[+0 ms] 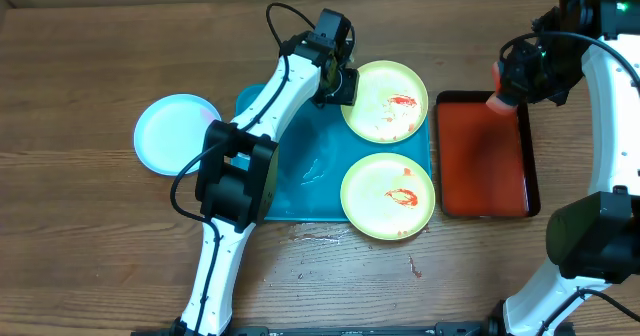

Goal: Clean dirty plates on tray and stack at the side

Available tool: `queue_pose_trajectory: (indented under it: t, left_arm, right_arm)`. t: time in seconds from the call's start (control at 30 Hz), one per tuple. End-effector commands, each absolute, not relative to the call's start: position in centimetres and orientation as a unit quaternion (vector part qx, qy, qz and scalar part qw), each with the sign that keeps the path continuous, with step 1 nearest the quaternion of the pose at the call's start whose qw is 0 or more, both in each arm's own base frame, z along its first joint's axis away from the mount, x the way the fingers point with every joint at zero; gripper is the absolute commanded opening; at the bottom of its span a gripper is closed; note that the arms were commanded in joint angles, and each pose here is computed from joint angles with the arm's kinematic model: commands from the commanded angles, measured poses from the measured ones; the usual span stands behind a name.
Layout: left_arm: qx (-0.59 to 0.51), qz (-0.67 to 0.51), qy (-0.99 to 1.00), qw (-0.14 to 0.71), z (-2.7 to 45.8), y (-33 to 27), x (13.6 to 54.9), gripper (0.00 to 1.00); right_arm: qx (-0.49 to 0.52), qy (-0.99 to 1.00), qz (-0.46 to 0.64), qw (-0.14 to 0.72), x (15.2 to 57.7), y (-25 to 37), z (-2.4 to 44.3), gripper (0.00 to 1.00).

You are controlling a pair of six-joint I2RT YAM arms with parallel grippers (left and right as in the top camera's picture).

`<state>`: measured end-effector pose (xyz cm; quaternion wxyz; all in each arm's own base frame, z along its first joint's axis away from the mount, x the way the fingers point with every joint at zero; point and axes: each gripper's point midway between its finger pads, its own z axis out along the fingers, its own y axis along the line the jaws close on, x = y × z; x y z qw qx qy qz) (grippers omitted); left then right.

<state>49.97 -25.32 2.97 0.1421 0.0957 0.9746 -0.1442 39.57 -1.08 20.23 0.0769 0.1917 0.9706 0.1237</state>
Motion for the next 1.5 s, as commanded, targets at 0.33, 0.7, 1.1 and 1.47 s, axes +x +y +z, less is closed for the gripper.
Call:
queue_pose_trajectory:
  t: [0.33,0.7,1.1,1.47]
  left_arm:
    - [0.103,-0.123,0.973,0.165,2.7,-25.1,51.3,0.21]
    - [0.105,-0.122,0.974,0.159,1.6,-25.4,51.2,0.18]
    - [0.104,-0.121,0.974,0.159,1.8,-25.3,51.3,0.04]
    - [0.050,-0.100,0.985,0.132,9.7,-18.9,51.3,0.04]
  right_arm:
    - [0.187,0.970,0.122,0.098,39.5,-1.1,21.6,0.04]
    - [0.185,0.970,0.121,0.098,39.5,-1.1,21.6,0.04]
    - [0.185,0.970,0.121,0.098,39.5,-1.1,21.6,0.04]
    - [0.164,0.971,0.126,0.121,40.7,0.2,21.9,0.04]
